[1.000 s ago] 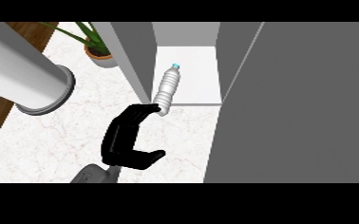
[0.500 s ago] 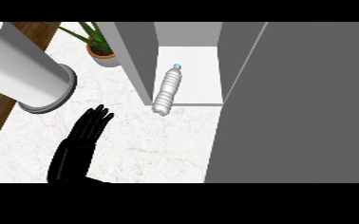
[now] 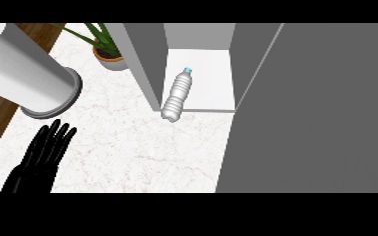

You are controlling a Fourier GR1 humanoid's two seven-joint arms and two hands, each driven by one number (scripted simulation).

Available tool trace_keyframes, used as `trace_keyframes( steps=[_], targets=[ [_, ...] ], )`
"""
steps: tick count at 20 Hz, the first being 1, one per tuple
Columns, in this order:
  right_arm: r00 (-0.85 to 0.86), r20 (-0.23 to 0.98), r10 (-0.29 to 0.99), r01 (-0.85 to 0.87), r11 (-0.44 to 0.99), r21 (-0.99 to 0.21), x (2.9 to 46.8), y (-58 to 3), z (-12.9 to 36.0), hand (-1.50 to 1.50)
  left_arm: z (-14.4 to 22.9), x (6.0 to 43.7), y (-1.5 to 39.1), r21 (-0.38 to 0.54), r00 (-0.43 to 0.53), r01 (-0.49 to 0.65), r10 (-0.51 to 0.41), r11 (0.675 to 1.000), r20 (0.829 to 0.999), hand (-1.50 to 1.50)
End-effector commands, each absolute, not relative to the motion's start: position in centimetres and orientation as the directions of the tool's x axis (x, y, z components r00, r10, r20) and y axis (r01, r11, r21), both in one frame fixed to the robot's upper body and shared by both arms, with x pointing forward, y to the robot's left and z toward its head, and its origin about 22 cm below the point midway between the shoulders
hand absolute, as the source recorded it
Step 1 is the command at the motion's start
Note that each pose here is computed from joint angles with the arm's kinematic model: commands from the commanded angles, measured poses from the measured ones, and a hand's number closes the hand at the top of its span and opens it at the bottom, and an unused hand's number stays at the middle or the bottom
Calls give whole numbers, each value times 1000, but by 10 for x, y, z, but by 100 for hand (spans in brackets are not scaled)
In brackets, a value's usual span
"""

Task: Pick up the bottled water, place it into the cabinet and close the cabinet

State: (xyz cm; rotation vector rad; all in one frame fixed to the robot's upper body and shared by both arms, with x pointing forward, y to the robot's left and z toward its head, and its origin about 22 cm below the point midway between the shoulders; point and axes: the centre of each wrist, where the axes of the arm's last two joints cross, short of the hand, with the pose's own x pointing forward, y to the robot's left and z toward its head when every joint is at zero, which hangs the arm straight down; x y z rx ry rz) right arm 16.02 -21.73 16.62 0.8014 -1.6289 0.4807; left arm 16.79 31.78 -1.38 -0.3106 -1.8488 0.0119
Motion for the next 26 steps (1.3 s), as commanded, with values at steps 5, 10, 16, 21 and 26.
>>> trace_keyframes(
  steps=[5, 10, 16, 21, 26],
  targets=[
    [-226, 956, -187, -771, 634, -58, 138, -165, 202, 150, 8, 151, 331, -144, -281, 241, 211, 960, 936, -150],
    [-211, 953, -220, -787, 616, -32, 147, -116, 206, 150, 23, 149, 348, -143, -261, 251, 210, 957, 942, -150],
    [-205, 963, -178, -758, 650, -42, 156, -31, 207, 150, 42, 147, 351, -152, -265, 265, 223, 952, 938, -150],
    [-146, 966, -212, -701, 711, 49, 177, 2, 214, 150, 61, 150, 363, -140, -296, 274, 221, 952, 929, -150],
    [-75, 963, -257, -677, 722, 140, 213, 20, 241, 150, 70, 155, 357, -135, -284, 273, 214, 952, 935, -150]
  ],
)
